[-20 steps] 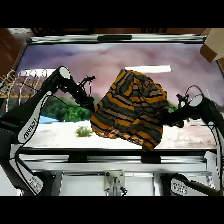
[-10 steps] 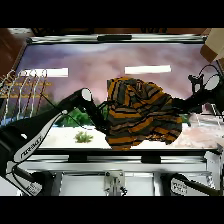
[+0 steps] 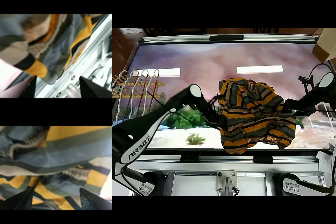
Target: Fold the shirts.
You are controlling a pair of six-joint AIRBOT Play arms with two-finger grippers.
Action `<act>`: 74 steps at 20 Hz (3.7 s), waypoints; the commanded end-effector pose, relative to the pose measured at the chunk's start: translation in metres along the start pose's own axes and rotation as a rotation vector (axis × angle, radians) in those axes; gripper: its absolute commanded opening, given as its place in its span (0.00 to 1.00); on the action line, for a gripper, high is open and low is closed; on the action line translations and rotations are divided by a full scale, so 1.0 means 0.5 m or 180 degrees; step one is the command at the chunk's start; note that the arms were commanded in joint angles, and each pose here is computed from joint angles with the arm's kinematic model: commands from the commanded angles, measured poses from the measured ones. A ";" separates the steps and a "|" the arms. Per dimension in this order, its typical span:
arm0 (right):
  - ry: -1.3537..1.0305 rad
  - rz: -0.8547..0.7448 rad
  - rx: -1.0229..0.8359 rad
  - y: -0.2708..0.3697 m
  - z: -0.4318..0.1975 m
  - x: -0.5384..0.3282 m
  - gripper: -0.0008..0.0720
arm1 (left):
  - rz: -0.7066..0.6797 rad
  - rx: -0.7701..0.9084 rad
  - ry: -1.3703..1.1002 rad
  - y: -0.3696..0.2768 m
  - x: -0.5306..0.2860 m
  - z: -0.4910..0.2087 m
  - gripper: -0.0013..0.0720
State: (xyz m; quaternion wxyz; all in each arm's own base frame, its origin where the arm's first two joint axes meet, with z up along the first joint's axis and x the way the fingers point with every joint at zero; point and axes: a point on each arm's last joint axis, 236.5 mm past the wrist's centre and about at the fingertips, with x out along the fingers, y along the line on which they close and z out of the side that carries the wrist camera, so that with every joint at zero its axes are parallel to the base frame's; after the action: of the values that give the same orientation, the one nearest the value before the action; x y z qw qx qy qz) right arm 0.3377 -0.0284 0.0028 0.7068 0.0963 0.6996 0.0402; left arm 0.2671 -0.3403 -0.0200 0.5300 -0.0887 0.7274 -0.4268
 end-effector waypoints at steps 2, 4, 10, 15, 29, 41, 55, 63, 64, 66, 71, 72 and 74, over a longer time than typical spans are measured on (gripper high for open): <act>-0.0662 -0.0074 0.0271 -0.064 0.095 -0.033 0.93 | 0.0343 -0.0463 -0.0943 0.086 -0.152 0.135 0.86; -0.0671 -0.0080 0.0365 -0.090 0.115 -0.003 0.93 | 0.0423 -0.0586 -0.1272 0.123 -0.170 0.189 0.86; -0.0256 -0.0024 0.0246 -0.106 0.120 0.128 0.93 | 0.0399 -0.0834 -0.0989 0.168 -0.065 0.193 0.86; -0.0196 0.0013 0.0209 -0.112 0.126 0.168 0.93 | 0.0428 -0.0751 -0.1093 0.155 -0.040 0.216 0.86; -0.0079 0.0293 0.0233 -0.028 0.130 0.208 0.08 | 0.0499 -0.0429 -0.0972 0.160 0.013 0.218 0.08; -0.3033 0.1473 -0.0320 0.214 0.311 -0.324 0.08 | 0.1383 0.0655 -0.2332 0.035 -0.519 0.264 0.08; -0.1129 0.0734 -0.0684 0.204 -0.169 -0.010 0.08 | 0.2330 0.0129 -0.1107 0.113 -0.176 -0.073 0.08; -0.1067 0.0699 -0.0691 0.207 -0.216 0.025 0.77 | 0.2282 -0.0033 -0.0636 0.103 -0.108 -0.212 1.00; -0.1280 0.0661 -0.0742 0.212 -0.184 -0.017 0.77 | 0.2334 0.0045 -0.0773 0.091 -0.152 -0.189 1.00; -0.1818 0.0512 -0.0763 0.211 -0.097 -0.116 0.77 | 0.2382 0.0080 -0.1297 0.070 -0.266 -0.116 1.00; -0.1818 0.0607 -0.0484 0.219 0.143 -0.123 0.78 | 0.2059 -0.0461 -0.2343 0.157 -0.495 0.052 1.00; -0.1596 0.0696 -0.0358 0.221 0.175 -0.078 0.78 | 0.1971 -0.0649 -0.2290 0.201 -0.493 0.063 1.00; -0.1031 0.0935 -0.0212 0.235 0.207 0.028 0.78 | 0.1688 -0.1056 -0.2141 0.284 -0.459 0.078 1.00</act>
State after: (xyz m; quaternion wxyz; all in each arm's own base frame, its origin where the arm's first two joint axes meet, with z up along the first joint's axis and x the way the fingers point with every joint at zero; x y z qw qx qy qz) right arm 0.4131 0.0667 0.0607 0.8488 0.1278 0.4941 0.1381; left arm 0.4093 -0.1617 0.0625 0.8252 -0.0418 0.5506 -0.1184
